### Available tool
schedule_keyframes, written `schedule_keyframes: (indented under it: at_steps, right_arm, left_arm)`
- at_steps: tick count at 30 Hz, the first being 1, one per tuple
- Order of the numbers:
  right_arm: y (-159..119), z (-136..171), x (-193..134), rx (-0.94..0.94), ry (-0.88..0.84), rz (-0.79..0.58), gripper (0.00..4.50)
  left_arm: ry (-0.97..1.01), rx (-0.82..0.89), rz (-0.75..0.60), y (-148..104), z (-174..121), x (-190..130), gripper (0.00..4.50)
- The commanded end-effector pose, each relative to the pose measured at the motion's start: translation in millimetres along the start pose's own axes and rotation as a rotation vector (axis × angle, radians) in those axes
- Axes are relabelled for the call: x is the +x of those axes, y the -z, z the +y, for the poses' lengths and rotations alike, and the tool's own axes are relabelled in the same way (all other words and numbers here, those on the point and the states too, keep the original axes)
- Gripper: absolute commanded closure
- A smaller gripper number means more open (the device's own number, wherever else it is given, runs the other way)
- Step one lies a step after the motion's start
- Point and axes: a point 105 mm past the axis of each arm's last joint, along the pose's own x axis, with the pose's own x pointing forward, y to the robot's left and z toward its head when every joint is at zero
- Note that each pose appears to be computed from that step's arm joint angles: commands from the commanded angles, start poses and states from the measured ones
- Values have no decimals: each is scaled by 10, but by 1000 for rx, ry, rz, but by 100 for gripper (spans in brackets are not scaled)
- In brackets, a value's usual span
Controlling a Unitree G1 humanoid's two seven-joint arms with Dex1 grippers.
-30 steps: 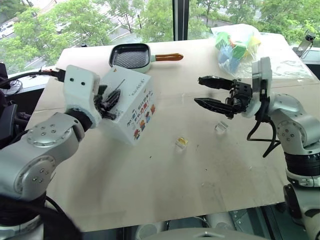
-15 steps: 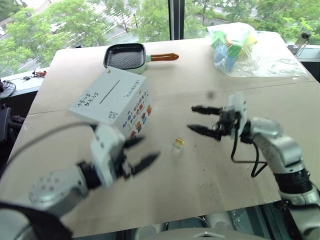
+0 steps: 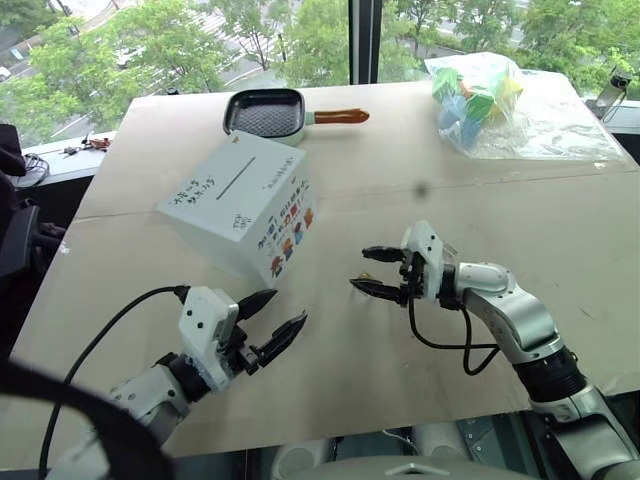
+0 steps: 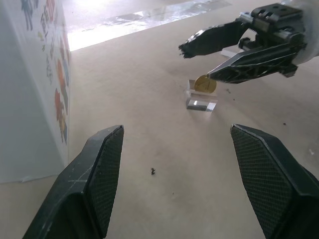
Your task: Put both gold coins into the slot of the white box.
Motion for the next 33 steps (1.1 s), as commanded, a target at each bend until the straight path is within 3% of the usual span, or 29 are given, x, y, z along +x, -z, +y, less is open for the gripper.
schedule_keyframes:
  at_steps: [1,9,12,17,18,22,25,31,33]
  right_arm:
    - [-94,0,22,-20,17,-19,114]
    - [-23,89,-11,-6,-39,24,114]
    - [-1,103,-22,-2,-52,38,189]
    - [-10,94,-4,-15,-68,46,431]
    - [-8,93,-4,-16,-70,47,446]
    - [-15,79,-17,-18,-72,43,446]
    - [-208,48,-16,85,-58,-71,446]
    - [-845,148,-146,324,-187,-408,446]
    - [-1128,222,-213,387,-261,-550,446]
  left_arm:
    - [19,52,-30,-116,-39,-32,104]
    - [65,20,-48,-149,-115,-19,104]
    - [91,2,-43,-131,-155,-25,96]
    - [90,-7,-45,-116,-137,-26,96]
    - [88,-5,-44,-115,-133,-27,96]
    - [86,-2,-42,-111,-130,-29,96]
    - [78,-13,-74,-159,-120,-14,96]
    - [62,-257,-440,-744,-93,65,96]
    - [104,-366,-635,-1067,-102,36,96]
